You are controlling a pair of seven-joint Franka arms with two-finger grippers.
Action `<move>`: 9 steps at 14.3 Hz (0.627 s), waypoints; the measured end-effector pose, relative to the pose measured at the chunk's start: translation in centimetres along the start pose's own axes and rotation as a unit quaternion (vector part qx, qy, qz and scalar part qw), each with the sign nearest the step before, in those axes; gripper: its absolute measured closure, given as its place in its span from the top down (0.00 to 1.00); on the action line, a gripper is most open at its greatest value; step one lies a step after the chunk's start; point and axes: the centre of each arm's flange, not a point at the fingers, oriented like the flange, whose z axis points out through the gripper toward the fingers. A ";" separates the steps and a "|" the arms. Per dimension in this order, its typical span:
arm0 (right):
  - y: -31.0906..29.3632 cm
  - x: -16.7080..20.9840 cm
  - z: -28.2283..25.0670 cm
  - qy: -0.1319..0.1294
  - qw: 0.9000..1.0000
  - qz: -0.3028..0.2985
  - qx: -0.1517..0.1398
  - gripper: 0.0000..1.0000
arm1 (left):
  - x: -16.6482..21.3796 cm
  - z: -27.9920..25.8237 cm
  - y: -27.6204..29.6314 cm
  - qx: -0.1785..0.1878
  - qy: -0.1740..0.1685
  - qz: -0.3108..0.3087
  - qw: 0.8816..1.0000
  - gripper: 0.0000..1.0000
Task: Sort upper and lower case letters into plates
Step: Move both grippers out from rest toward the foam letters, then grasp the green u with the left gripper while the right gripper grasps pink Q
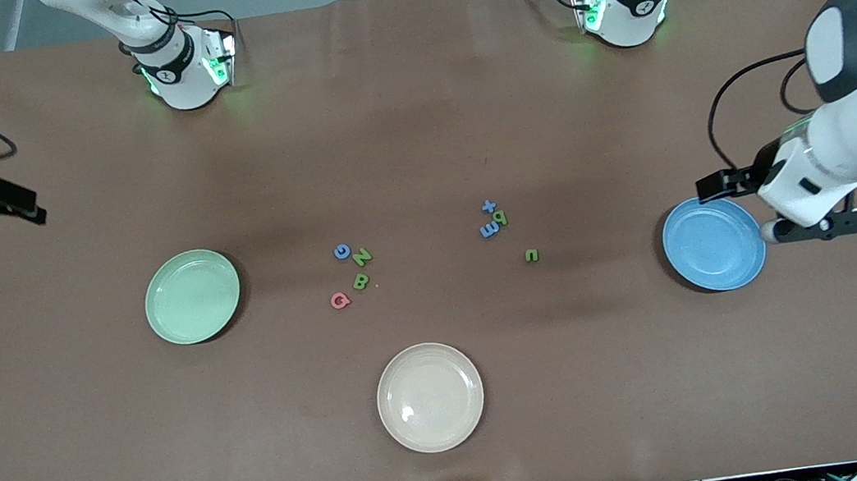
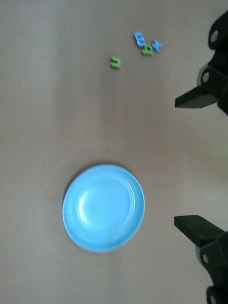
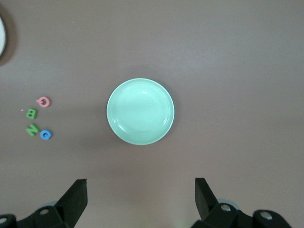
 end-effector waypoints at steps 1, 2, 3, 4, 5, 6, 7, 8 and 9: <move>0.0 1.8 2.8 -0.013 1.000 -0.001 -0.001 1.00 | 0.5 1.1 1.5 -0.004 0.003 -0.013 1.000 0.98; -0.1 3.5 5.6 -0.027 1.000 -0.002 -0.002 1.00 | 1.0 2.6 3.4 -0.004 0.007 -0.025 1.000 0.98; -0.7 4.9 7.8 -0.034 0.999 -0.006 0.001 1.00 | 1.5 4.3 5.5 -0.004 0.011 -0.039 0.999 0.98; -1.9 5.9 9.3 -0.036 0.999 -0.006 0.008 1.00 | 2.0 6.4 8.0 -0.003 0.015 -0.055 0.998 0.98; -3.6 6.6 10.5 -0.036 0.999 0.009 0.017 1.00 | 2.3 8.8 10.4 -0.002 0.017 -0.067 0.998 0.98; -5.3 7.1 11.7 -0.034 0.999 0.031 0.021 1.00 | 2.5 11.3 12.8 0.000 0.017 -0.068 0.998 0.99; -7.0 7.7 13.1 -0.034 0.998 0.051 0.025 1.00 | 2.5 13.6 14.9 0.002 0.018 -0.063 0.998 0.99; -9.0 8.0 14.7 -0.036 0.996 0.074 0.029 1.00 | 2.5 15.5 16.6 0.003 0.022 -0.056 0.998 0.99; -11.2 8.3 16.2 -0.038 0.994 0.099 0.031 1.00 | 2.5 17.2 18.1 0.003 0.025 -0.048 0.999 0.99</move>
